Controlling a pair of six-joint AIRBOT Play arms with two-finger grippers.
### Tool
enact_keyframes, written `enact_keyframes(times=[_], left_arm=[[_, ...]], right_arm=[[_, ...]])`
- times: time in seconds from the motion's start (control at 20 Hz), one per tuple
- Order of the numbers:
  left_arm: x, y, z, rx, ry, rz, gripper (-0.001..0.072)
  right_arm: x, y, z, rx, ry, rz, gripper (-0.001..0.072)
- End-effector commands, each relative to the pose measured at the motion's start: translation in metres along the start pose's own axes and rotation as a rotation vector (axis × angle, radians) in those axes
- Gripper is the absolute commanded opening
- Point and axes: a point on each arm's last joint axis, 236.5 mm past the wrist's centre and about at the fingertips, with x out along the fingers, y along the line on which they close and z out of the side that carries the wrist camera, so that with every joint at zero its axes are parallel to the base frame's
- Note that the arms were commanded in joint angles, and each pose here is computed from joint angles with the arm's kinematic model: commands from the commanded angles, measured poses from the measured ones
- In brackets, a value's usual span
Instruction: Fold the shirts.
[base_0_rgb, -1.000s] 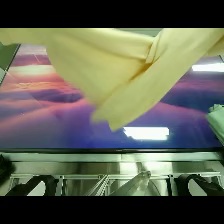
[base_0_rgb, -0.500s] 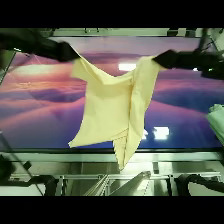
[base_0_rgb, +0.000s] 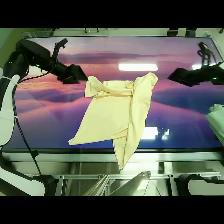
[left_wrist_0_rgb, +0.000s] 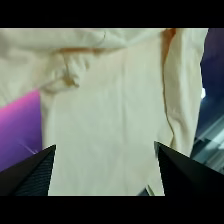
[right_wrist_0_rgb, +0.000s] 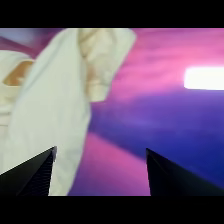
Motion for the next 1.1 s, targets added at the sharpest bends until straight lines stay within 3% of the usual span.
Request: enact_keyframes(times=[0.0, 0.4, 0.7, 0.85, 1.05], left_arm=[[0.009, -0.010, -0.064, -0.161, 0.173, -0.086, 0.0716], [0.074, -0.007, -0.230, -0.445, 0.297, -0.011, 0.0716], [0.079, 0.000, -0.275, -0.536, 0.171, 0.052, 0.0716], [0.079, 0.011, -0.275, -0.552, 0.063, 0.095, 0.0715], [0.077, 0.042, -0.315, -0.588, 0.147, 0.247, 0.0715]], right_arm=[[-0.001, -0.035, -0.012, 0.087, 0.108, -0.061, 0.0637], [0.074, 0.000, 0.012, 0.214, 0.209, 0.189, 0.0635], [0.094, 0.074, 0.021, 0.137, 0.224, 0.348, 0.0602], [0.104, 0.090, 0.034, 0.114, 0.178, 0.306, 0.0602], [0.114, 0.059, 0.038, 0.214, 0.163, 0.242, 0.0601]])
